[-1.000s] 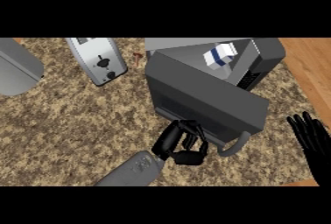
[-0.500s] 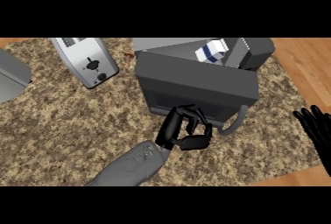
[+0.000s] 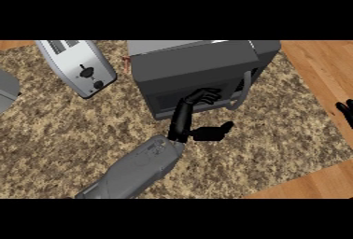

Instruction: Pick up the milk, place it into the microwave and close the microwave

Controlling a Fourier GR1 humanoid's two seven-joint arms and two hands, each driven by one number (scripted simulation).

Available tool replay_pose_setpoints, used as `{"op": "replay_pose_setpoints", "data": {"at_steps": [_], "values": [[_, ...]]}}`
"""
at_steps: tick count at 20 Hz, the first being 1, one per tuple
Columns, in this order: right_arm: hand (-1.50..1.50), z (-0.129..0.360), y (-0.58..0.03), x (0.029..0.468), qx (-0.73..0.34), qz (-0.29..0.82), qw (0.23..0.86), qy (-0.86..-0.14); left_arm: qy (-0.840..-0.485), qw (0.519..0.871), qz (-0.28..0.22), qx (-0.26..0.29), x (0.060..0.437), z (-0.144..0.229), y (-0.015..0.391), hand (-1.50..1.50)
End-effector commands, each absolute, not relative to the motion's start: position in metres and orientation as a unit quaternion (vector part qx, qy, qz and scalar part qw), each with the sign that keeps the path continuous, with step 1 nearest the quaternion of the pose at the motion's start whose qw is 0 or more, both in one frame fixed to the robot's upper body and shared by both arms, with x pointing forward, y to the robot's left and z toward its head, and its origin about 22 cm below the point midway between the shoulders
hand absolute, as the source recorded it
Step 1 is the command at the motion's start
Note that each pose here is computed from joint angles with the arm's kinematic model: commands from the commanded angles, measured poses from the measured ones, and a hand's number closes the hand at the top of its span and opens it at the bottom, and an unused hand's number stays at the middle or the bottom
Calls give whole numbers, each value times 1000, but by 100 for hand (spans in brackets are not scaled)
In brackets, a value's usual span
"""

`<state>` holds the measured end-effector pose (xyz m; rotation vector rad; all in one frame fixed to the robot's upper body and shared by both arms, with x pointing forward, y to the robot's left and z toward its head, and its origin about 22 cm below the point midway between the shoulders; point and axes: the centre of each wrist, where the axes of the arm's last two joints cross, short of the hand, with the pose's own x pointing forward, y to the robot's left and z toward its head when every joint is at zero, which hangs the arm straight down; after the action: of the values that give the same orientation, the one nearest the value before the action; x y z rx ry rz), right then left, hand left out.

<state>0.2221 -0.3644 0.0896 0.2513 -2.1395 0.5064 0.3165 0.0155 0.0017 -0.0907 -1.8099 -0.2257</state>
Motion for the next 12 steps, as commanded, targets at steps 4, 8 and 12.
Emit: {"op": "replay_pose_setpoints", "data": {"at_steps": [4,8,12], "values": [[150,153,-382,233,-25,287,376,-881,-783,621,-29,-13,336,23,14,-150],[150,164,-383,237,-44,298,364,-881,-786,617,-9,-15,338,29,13,-150],[150,173,-383,242,-60,300,350,-885,-781,624,6,-15,338,30,12,-150]]}}
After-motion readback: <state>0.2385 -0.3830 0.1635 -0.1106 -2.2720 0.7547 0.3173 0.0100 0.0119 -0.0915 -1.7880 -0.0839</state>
